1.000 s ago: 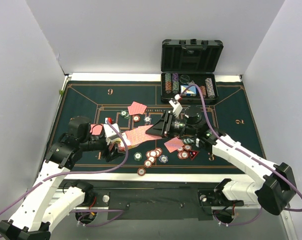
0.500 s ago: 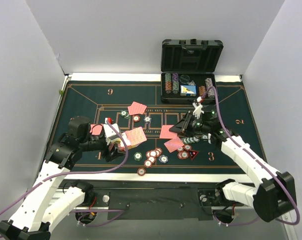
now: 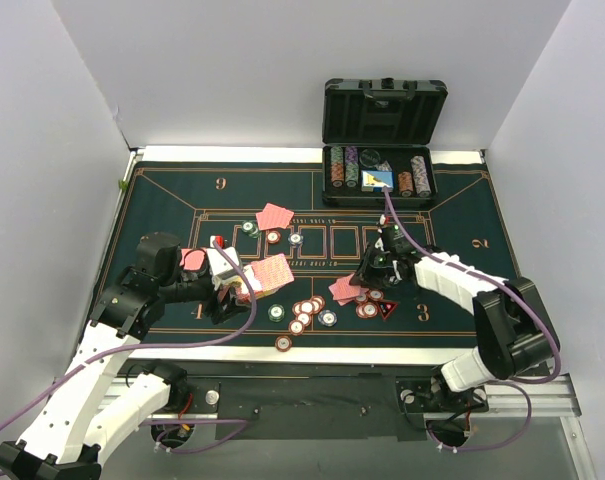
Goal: Distribute texas hold em gaming equipment
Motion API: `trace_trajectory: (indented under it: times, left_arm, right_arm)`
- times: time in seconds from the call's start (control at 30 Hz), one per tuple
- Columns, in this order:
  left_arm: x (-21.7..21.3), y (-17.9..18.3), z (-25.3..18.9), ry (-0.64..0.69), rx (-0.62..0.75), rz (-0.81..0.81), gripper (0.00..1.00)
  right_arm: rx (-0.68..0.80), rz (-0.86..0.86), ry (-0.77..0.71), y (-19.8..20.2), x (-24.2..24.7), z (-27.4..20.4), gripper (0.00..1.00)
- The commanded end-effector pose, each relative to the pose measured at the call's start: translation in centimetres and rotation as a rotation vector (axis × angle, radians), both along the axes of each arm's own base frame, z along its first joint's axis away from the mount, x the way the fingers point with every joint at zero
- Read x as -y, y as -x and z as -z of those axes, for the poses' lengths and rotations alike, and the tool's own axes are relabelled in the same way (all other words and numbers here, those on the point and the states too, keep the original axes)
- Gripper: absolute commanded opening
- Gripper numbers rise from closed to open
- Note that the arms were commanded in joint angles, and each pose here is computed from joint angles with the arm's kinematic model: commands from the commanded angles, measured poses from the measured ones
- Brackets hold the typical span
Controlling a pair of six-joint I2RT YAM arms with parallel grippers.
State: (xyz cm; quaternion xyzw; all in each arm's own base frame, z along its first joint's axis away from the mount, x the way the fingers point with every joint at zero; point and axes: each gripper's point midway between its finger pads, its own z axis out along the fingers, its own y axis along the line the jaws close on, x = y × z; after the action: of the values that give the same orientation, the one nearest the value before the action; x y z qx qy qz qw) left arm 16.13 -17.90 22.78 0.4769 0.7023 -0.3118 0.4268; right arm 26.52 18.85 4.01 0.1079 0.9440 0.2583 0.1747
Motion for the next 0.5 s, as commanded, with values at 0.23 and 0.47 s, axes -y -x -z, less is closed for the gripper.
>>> trace_trajectory:
  times: [0.23, 0.47]
  left_arm:
    - [0.6, -0.4, -3.0, 0.064, 0.091, 0.020, 0.00]
    - [0.7, -0.5, -2.9, 0.064, 0.087, 0.019, 0.00]
  right_arm:
    - [0.082, 0.020, 0.163, 0.0, 3.3, -1.8, 0.50]
    - [0.178, 0.053, 0.225, 0.5, 5.3, -6.5, 0.56]
